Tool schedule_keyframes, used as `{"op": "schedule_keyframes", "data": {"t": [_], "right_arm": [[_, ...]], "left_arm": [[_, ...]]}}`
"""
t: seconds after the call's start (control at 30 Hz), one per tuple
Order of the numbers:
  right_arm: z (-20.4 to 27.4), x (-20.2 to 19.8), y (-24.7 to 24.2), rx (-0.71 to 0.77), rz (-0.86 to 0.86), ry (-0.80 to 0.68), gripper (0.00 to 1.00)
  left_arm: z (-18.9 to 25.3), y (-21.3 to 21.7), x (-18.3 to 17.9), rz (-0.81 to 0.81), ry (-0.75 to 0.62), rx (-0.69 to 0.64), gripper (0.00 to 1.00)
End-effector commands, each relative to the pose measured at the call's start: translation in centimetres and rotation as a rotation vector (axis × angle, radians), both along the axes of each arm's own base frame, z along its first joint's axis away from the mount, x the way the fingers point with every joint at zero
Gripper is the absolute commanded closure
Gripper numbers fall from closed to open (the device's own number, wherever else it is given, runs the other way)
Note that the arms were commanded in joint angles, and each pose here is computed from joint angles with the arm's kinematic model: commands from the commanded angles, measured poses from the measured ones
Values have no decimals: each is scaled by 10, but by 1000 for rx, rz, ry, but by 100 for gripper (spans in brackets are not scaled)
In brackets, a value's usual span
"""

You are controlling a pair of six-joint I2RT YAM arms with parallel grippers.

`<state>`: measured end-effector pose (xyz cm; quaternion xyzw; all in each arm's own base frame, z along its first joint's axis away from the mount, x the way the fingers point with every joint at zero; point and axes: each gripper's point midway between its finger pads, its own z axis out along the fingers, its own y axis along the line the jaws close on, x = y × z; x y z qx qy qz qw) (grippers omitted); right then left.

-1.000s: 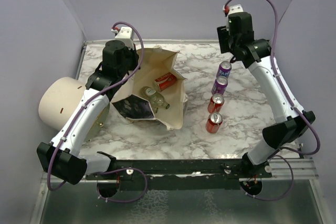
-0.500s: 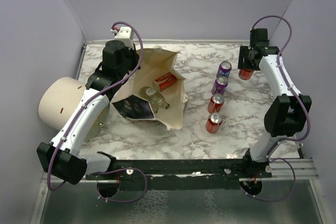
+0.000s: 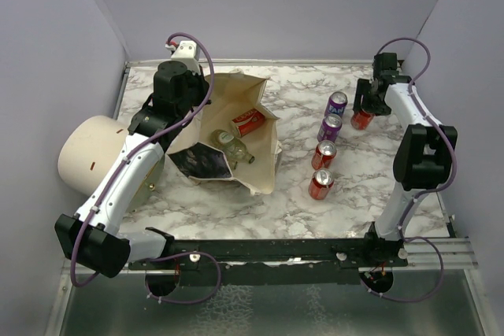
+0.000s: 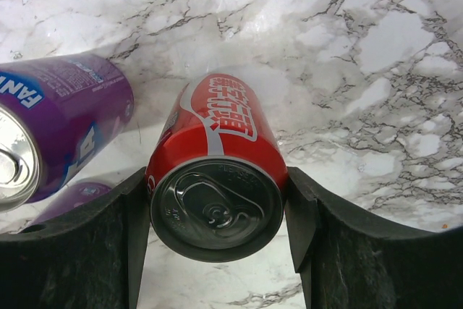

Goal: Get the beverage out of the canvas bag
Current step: Place the drink at the center of the board.

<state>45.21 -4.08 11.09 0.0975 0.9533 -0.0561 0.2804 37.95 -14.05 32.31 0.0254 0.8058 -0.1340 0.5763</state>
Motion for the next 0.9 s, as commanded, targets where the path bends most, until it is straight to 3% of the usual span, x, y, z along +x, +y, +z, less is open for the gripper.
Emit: {"op": "schedule_keyframes", "data": {"t": [0.0, 0.13, 0.2, 0.37, 0.47, 0.63, 0.87], "right_arm": [[11, 26, 3, 26, 2, -93, 98], [4, 25, 3, 29, 5, -75, 98], [0, 24, 4, 29, 13, -62, 92], [-1, 23, 9, 43, 52, -35, 40], [11, 23, 9, 43, 51, -62, 26], [38, 23, 8, 40, 42, -120, 15], [111, 16, 30, 133, 98, -284, 13]], "left_arm": [[24, -3, -3, -21, -75, -45, 100], [25, -2, -2, -12, -77, -40, 100], [24, -2, -2, -14, -76, -42, 100], [24, -3, -2, -20, -75, -45, 100], [23, -4, -1, -21, -73, -41, 100], [24, -2, 0, -13, -76, -39, 100], [25, -5, 1, -30, -71, -28, 100]]}}
